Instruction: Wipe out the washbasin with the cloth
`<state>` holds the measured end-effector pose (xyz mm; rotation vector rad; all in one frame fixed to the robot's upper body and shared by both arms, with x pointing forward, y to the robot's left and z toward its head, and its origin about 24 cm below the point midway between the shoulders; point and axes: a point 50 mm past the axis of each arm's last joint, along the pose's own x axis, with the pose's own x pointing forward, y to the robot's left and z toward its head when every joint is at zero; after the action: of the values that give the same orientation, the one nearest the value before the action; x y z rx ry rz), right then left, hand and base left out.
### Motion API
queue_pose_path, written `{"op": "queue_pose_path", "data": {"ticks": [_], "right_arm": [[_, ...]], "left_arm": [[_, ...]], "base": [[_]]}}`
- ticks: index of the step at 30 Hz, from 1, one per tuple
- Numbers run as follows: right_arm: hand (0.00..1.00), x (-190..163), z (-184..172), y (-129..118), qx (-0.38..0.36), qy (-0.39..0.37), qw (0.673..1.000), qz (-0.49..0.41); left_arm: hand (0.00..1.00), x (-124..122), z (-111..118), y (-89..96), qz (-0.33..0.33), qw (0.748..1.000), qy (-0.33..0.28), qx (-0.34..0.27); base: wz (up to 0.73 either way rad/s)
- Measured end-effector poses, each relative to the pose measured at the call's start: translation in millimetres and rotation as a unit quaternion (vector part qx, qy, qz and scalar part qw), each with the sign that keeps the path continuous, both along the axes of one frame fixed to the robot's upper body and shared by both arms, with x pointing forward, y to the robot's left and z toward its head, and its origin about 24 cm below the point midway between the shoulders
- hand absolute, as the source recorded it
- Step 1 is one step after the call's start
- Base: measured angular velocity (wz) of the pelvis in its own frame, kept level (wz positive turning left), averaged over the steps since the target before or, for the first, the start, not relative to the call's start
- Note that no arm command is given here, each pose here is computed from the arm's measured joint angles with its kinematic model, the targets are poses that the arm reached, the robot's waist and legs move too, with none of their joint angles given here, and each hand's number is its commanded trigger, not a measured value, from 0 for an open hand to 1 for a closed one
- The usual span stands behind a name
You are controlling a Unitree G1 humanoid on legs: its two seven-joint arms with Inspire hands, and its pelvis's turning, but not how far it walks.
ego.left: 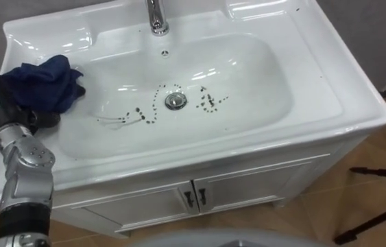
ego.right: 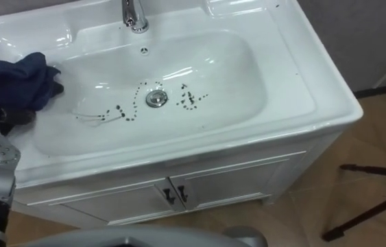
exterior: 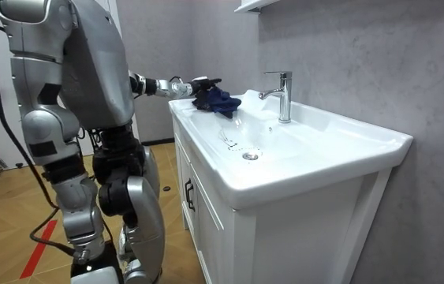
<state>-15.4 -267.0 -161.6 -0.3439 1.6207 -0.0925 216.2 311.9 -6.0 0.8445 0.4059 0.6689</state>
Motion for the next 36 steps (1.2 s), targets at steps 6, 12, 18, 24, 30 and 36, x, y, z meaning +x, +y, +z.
{"op": "queue_pose_path", "data": {"ticks": [6,12,18,24,30,36], "right_arm": [[0.0,-1,0,-1,0.001,0.008,1.0,0.013],[0.0,-5,0,-1,0.008,0.021,1.0,0.012],[0.0,-7,1,-1,0.008,0.032,0.999,0.007],[0.0,-2,0,-1,0.013,0.029,0.999,0.008],[0.0,2,0,-1,0.011,0.025,1.0,0.013],[0.0,9,1,-2,0.008,0.011,1.0,0.027]], "left_arm": [[0.0,4,-3,0.6,-0.001,1.0,0.01,-0.011],[0.0,4,-7,2.1,0.002,1.0,0.015,-0.015],[0.0,11,-7,7.1,0.01,0.999,0.024,-0.03],[0.0,20,-6,14.8,-0.002,0.997,0.055,-0.049],[0.0,21,-11,10.8,-0.027,0.994,0.085,-0.059],[0.0,22,-13,7.9,-0.044,0.992,0.109,-0.039]], "base": [[0.0],[-0.02],[0.01],[0.0],[0.0],[0.0]]}}
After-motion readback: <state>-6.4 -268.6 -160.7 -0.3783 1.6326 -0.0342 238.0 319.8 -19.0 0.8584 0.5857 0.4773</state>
